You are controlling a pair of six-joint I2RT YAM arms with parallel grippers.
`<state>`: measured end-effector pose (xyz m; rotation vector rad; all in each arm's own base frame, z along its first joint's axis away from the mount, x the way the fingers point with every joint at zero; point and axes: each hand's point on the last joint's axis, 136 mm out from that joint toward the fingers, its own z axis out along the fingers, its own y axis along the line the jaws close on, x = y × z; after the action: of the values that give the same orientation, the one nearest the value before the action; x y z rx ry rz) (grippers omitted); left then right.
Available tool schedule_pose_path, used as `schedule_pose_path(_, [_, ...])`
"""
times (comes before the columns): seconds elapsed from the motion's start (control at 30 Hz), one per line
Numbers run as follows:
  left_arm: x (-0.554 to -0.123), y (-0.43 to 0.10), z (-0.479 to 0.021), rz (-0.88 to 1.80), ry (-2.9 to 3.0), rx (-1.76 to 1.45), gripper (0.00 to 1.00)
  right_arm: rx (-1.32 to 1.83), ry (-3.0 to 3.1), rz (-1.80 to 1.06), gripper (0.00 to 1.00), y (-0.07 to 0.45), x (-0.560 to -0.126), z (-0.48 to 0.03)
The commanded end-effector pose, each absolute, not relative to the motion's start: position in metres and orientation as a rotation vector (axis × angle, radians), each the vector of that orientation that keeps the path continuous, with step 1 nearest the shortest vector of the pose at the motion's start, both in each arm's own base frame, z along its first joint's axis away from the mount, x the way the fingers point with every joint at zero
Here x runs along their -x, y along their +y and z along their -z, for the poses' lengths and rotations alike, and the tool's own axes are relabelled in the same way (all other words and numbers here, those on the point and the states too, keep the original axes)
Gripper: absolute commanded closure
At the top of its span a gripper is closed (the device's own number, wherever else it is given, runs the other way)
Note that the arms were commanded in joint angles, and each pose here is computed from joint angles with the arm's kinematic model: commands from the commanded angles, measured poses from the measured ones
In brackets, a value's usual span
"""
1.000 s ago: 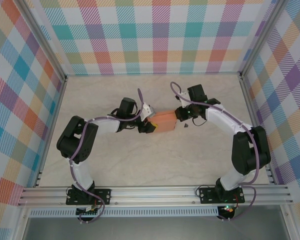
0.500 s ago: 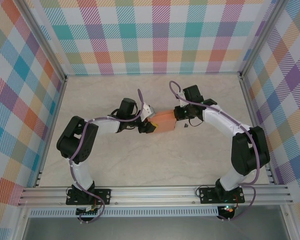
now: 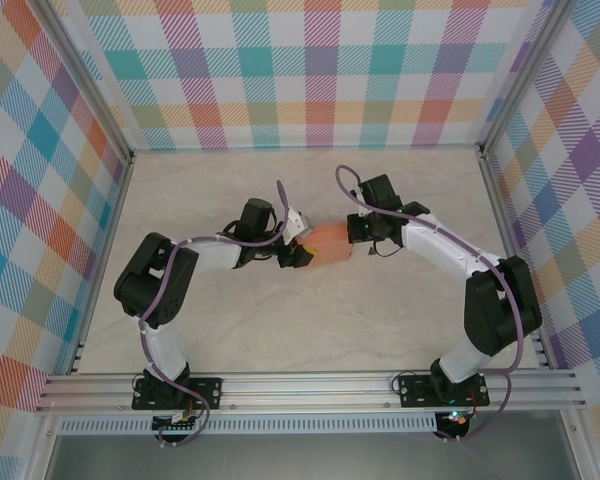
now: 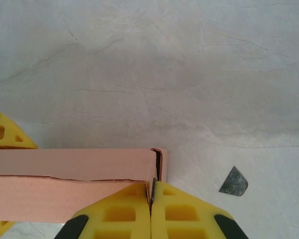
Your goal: Fold the paper box
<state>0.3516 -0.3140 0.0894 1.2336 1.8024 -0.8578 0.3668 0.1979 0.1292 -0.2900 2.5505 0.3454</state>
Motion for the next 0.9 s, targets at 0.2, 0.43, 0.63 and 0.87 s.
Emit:
schedule_pose_path(0.2, [-0.351, -0.315, -0.086, 0.839, 1.832, -1.217, 0.49, 0.428, 2.568, -0.355, 0.88, 0.197, -0.331, -0.086])
schedule_pose_path(0.43, [-0.352, -0.316, -0.083, 0.842, 1.852, -1.231, 0.5, 0.436, 2.527, -0.344, 0.76, 0.19, -0.324, -0.092])
schedule_pose_path(0.63, [-0.353, -0.316, -0.082, 0.837, 1.853, -1.245, 0.51, 0.381, 2.464, -0.368, 0.62, 0.186, -0.321, -0.129])
schedule_pose_path(0.87, [-0.349, -0.316, -0.081, 0.847, 1.849, -1.269, 0.51, 0.221, 2.415, -0.407, 0.3, 0.162, -0.321, -0.172])
